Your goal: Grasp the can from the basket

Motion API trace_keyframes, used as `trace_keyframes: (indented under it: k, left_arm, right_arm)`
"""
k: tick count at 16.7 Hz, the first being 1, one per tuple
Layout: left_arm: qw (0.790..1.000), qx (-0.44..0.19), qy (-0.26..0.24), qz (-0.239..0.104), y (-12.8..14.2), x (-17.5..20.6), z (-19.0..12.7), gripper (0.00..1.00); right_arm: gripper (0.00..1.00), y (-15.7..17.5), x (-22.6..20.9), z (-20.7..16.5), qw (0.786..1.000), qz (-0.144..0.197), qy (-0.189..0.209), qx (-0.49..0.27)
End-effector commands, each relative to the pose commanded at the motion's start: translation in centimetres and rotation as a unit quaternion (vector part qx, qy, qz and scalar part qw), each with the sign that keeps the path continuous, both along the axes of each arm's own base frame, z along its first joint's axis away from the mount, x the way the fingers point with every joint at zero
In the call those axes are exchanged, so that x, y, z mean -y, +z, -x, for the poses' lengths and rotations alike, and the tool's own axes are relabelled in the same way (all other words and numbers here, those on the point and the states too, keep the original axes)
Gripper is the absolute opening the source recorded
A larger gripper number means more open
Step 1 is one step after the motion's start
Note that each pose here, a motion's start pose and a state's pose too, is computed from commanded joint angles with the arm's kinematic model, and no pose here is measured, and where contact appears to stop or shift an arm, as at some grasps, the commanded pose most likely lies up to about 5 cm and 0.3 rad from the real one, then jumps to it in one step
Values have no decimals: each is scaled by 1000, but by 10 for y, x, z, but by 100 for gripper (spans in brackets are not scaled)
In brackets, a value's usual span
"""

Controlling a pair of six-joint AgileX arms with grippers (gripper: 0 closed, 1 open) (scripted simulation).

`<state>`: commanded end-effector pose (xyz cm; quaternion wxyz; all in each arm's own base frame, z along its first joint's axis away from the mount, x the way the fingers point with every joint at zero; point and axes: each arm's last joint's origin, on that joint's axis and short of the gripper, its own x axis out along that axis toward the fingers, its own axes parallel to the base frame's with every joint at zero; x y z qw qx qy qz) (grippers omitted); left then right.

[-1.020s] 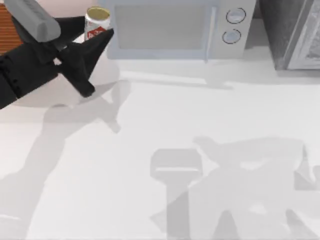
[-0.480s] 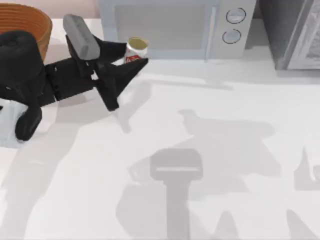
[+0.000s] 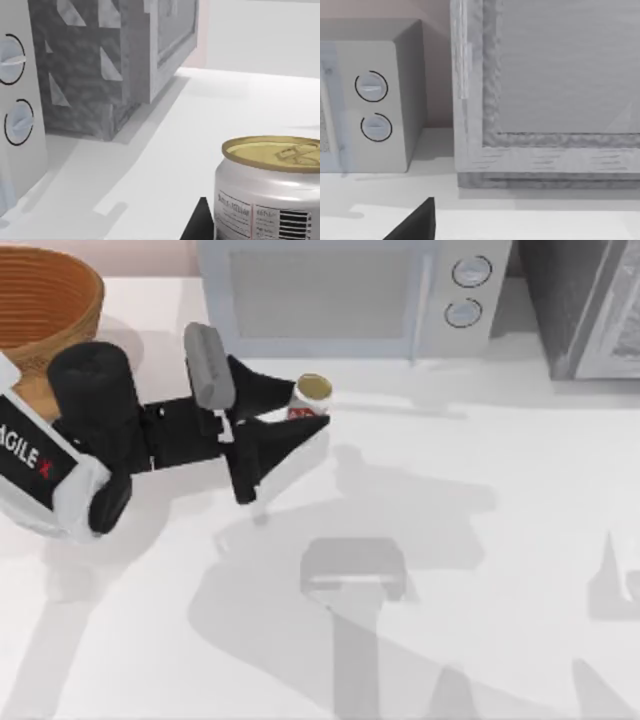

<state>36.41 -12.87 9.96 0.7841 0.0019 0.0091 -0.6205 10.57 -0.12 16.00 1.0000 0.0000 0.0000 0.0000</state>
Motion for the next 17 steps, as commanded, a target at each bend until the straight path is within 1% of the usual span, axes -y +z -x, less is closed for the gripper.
trace_keyframes:
  k: [6,9,12,17]
  left_arm:
    - [998,-4,-66,3,-50,9,-7,0]
    - [995,-1,-99,5,-70,14,-7,0]
    - [992,4,-122,7,-80,16,-7,0]
    - [992,5,-126,8,-82,17,-7,0]
  right_arm:
    - [100,0,0,0,1000,0,0,0]
    - [100,0,0,0,1000,0,0,0]
    - [100,0,0,0,1000,0,0,0]
    - [100,0,0,0,1000,0,0,0]
